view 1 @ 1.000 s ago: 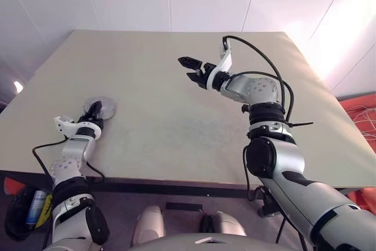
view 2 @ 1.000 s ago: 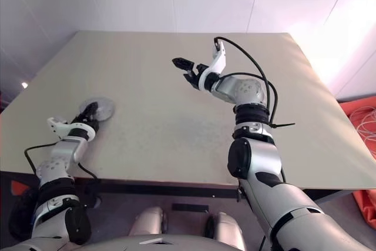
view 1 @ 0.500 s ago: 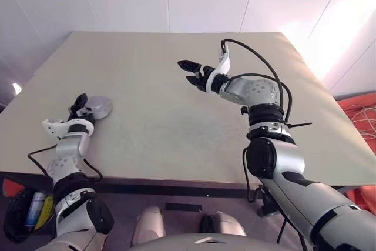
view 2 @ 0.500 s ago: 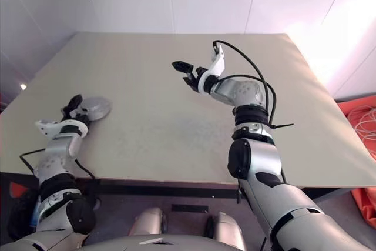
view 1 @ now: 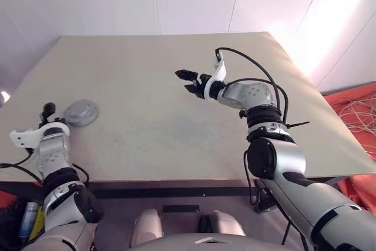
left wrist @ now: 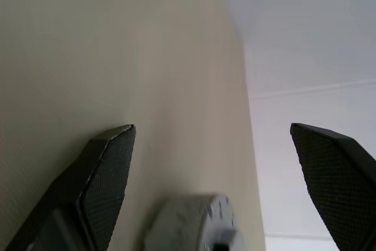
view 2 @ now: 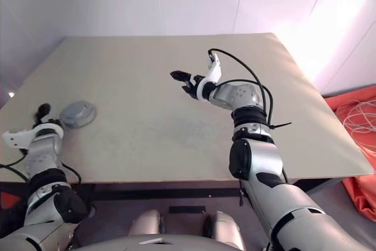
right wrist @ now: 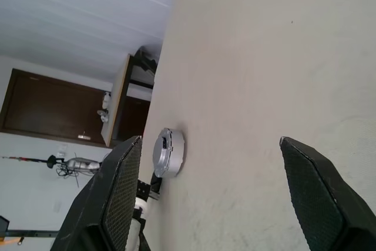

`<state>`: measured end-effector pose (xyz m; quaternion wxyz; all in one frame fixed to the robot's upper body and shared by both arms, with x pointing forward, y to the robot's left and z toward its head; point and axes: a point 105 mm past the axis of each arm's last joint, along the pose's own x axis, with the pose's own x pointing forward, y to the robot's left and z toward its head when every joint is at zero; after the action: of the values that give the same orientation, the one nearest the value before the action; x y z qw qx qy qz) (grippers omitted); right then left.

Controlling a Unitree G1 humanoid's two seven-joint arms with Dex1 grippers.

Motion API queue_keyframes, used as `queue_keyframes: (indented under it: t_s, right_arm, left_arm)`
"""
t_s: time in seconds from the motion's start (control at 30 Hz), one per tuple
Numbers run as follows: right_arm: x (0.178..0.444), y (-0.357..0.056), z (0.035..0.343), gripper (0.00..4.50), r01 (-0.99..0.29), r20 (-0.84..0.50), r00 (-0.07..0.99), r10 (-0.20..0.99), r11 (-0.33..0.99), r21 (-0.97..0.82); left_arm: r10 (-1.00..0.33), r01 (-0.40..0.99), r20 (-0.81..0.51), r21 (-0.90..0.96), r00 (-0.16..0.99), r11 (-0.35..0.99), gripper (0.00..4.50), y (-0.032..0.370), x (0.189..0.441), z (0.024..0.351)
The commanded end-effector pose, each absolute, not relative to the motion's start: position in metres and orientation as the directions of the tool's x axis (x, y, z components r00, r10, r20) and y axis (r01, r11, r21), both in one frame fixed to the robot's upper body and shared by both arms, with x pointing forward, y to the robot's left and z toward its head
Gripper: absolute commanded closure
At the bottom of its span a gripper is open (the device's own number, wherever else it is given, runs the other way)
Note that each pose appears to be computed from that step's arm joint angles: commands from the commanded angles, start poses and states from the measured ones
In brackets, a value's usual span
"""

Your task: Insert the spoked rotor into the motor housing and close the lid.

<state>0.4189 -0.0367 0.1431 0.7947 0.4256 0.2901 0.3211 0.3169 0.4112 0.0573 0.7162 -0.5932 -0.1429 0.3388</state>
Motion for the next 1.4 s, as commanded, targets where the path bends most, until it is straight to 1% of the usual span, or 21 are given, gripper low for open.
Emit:
queue_keyframes:
  t_s: [0.03,0.1,0.17,0.27,0.33,0.37,0.4,0.47,0.53,0.57,0.63,0.7,0.77,0.83,0.9,0.93,1.0,1.03,1.1,1.23,1.4]
  right_arm:
    - [0.421,-0.031,0.158,0.26,-0.314,-0.143,0.618,0.773,0.410,0.856]
    - [0.420,-0.029,0.158,0.26,-0.322,-0.139,0.610,0.780,0.404,0.856]
    - [0.418,-0.027,0.159,0.26,-0.337,-0.131,0.599,0.790,0.397,0.853]
    - [0.414,-0.025,0.163,0.26,-0.417,-0.098,0.578,0.810,0.397,0.818]
    - [0.411,-0.027,0.172,0.26,-0.543,-0.030,0.580,0.814,0.414,0.730]
    - [0.409,-0.029,0.180,0.26,-0.624,0.029,0.579,0.815,0.420,0.659]
    - [0.406,-0.029,0.185,0.26,-0.675,0.069,0.571,0.818,0.421,0.606]
    - [0.393,-0.034,0.196,0.26,-0.787,0.143,0.520,0.842,0.407,0.464]
    - [0.383,-0.040,0.200,0.26,-0.847,0.163,0.475,0.865,0.399,0.350]
    - [0.380,-0.045,0.199,0.26,-0.865,0.154,0.459,0.875,0.400,0.303]
    - [0.378,-0.057,0.191,0.26,-0.884,0.086,0.456,0.886,0.440,0.156]
    - [0.383,-0.074,0.182,0.26,-0.861,0.002,0.509,0.861,0.508,-0.018]
    - [0.390,-0.093,0.180,0.26,-0.807,-0.001,0.581,0.814,0.577,-0.129]
    - [0.393,-0.108,0.179,0.26,-0.762,0.020,0.633,0.774,0.627,-0.164]
    - [0.391,-0.121,0.175,0.26,-0.730,0.042,0.666,0.745,0.662,-0.169]
    - [0.389,-0.129,0.165,0.26,-0.709,0.025,0.688,0.725,0.678,-0.194]
    - [0.373,-0.133,0.136,0.26,-0.747,-0.048,0.649,0.760,0.623,-0.231]
    - [0.366,-0.133,0.126,0.26,-0.764,-0.063,0.634,0.770,0.613,-0.200]
    - [0.352,-0.132,0.118,0.26,-0.803,-0.051,0.593,0.803,0.586,-0.106]
    - [0.335,-0.133,0.122,0.26,-0.855,-0.041,0.518,0.854,0.517,-0.038]
    - [0.339,-0.136,0.135,0.26,-0.863,-0.037,0.503,0.863,0.500,-0.068]
  left_arm:
    - [0.766,-0.362,-0.163,-0.927,0.622,0.097,0.01,0.447,0.295,0.073]
    - [0.782,-0.361,-0.120,-0.922,0.612,0.142,0.01,0.454,0.294,0.087]
    - [0.770,-0.358,-0.040,-0.900,0.637,0.250,0.01,0.455,0.301,0.108]
    - [0.670,-0.283,0.107,-0.849,0.734,0.446,0.01,0.438,0.322,0.143]
    - [0.527,-0.165,0.240,-0.777,0.815,0.608,0.01,0.410,0.339,0.174]
    - [0.409,-0.078,0.299,-0.719,0.862,0.691,0.01,0.387,0.349,0.188]
    - [0.325,-0.018,0.328,-0.679,0.887,0.734,0.01,0.370,0.354,0.196]
    - [0.028,0.187,0.358,-0.552,0.933,0.813,0.01,0.312,0.366,0.208]
    - [-0.225,0.353,0.315,-0.442,0.922,0.825,0.01,0.262,0.367,0.206]
    - [-0.311,0.409,0.286,-0.404,0.906,0.818,0.01,0.244,0.366,0.202]
    - [-0.458,0.507,0.219,-0.347,0.862,0.789,0.01,0.211,0.363,0.191]
    - [-0.545,0.569,0.167,-0.300,0.821,0.765,0.01,0.186,0.360,0.180]
    - [-0.561,0.568,0.103,-0.228,0.822,0.791,0.01,0.174,0.363,0.166]
    - [-0.555,0.554,0.033,-0.125,0.831,0.823,0.01,0.168,0.366,0.151]
    - [-0.545,0.545,0.008,-0.057,0.838,0.837,0.01,0.162,0.368,0.142]
    - [-0.543,0.543,0.027,-0.008,0.840,0.840,0.01,0.156,0.368,0.140]
    - [-0.561,0.557,0.036,0.081,0.827,0.827,0.01,0.144,0.365,0.131]
    - [-0.583,0.578,0.029,0.092,0.812,0.811,0.01,0.137,0.363,0.125]
    - [-0.639,0.636,0.004,0.085,0.770,0.767,0.01,0.127,0.356,0.116]
    - [-0.725,0.724,0.002,0.026,0.689,0.689,0.01,0.115,0.342,0.114]
    - [-0.765,0.765,0.000,-0.016,0.644,0.644,0.01,0.112,0.336,0.117]
